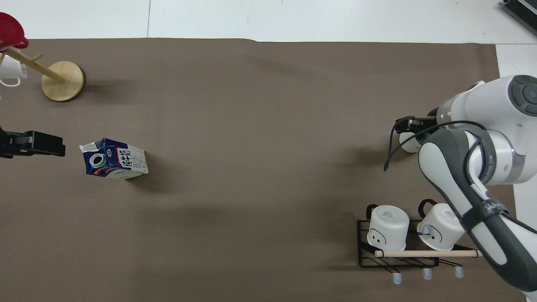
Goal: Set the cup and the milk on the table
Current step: 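Lift the mug off the table with the right gripper, then carry the mug toward the table center while the left gripper grasps the carton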
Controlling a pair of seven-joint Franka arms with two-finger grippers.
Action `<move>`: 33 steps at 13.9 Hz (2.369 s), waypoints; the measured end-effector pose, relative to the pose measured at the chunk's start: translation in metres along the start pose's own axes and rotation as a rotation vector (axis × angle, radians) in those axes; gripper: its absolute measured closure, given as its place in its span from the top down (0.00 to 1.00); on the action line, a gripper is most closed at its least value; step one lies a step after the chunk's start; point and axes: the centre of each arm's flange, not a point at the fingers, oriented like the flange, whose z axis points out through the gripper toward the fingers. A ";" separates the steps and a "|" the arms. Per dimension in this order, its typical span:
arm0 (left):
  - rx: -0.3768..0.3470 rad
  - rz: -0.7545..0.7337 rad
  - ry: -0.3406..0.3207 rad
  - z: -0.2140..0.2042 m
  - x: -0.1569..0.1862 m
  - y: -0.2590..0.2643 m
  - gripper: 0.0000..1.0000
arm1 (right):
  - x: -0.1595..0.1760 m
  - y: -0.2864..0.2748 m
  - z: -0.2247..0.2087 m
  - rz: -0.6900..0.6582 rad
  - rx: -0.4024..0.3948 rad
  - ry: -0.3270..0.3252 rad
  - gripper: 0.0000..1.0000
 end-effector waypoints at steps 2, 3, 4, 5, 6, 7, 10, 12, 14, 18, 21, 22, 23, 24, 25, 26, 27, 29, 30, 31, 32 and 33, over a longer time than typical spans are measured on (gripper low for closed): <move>0.000 0.000 0.000 0.000 0.000 0.000 1.00 | 0.001 0.000 0.014 -0.003 -0.001 -0.017 1.00; 0.000 0.000 0.000 0.000 0.000 0.000 1.00 | 0.001 0.000 0.018 -0.003 -0.002 -0.024 1.00; 0.000 0.000 0.000 0.000 0.000 0.000 1.00 | 0.001 0.000 0.022 -0.003 -0.002 -0.029 0.97; 0.000 0.000 0.000 0.000 0.000 0.000 1.00 | 0.001 0.000 0.024 -0.003 -0.002 -0.033 0.96; 0.000 0.000 0.000 0.000 0.000 0.000 1.00 | 0.001 0.000 0.026 -0.004 -0.003 -0.036 0.86; 0.000 0.000 0.000 0.000 0.000 0.000 1.00 | 0.001 0.000 0.026 -0.007 -0.005 -0.036 0.75; 0.000 0.000 0.000 0.000 0.000 0.000 1.00 | 0.001 0.001 0.026 -0.026 -0.026 -0.034 0.41; 0.000 0.000 0.000 0.000 0.000 0.000 1.00 | 0.001 0.001 0.026 -0.033 -0.035 -0.033 0.19; 0.000 0.000 0.000 0.000 0.000 0.000 1.00 | 0.002 0.001 0.024 -0.033 -0.036 -0.031 0.04; 0.000 -0.002 -0.001 0.000 0.000 0.000 1.00 | 0.008 -0.013 -0.010 -0.052 -0.035 -0.030 0.04; 0.001 -0.036 -0.010 0.004 -0.003 0.000 1.00 | 0.004 -0.072 -0.031 -0.065 -0.028 -0.008 0.04; 0.001 -0.039 -0.017 0.012 -0.008 0.001 1.00 | -0.002 -0.099 -0.033 -0.059 -0.025 -0.005 0.04; 0.001 -0.041 -0.008 0.024 -0.012 0.002 1.00 | -0.007 -0.119 -0.034 -0.058 -0.023 -0.002 0.04; 0.000 -0.046 0.008 0.039 -0.016 0.004 1.00 | -0.011 -0.134 -0.036 -0.059 -0.020 0.004 0.04; -0.001 -0.056 0.023 0.059 -0.019 0.006 1.00 | -0.013 -0.149 -0.041 -0.058 -0.015 0.014 0.04; -0.002 -0.064 0.036 0.078 -0.021 0.009 1.00 | -0.017 -0.168 -0.047 -0.051 -0.008 0.026 0.04; -0.003 -0.069 0.048 0.095 -0.022 0.010 1.00 | -0.024 -0.192 -0.052 -0.039 -0.001 0.036 0.04; -0.006 -0.085 0.071 0.119 -0.021 0.012 1.00 | -0.042 -0.244 -0.054 -0.026 0.012 0.042 0.04; -0.008 -0.092 0.084 0.129 -0.020 0.015 1.00 | -0.050 -0.262 -0.052 -0.031 0.013 0.038 0.04; -0.011 -0.096 0.097 0.140 -0.019 0.020 1.00 | -0.057 -0.278 -0.048 -0.037 0.012 0.031 0.04; -0.012 -0.097 0.102 0.149 -0.018 0.023 1.00 | -0.061 -0.292 -0.046 -0.033 0.014 0.029 0.04; -0.013 -0.099 0.104 0.156 -0.016 0.026 1.00 | -0.065 -0.309 -0.044 -0.026 0.016 0.026 0.04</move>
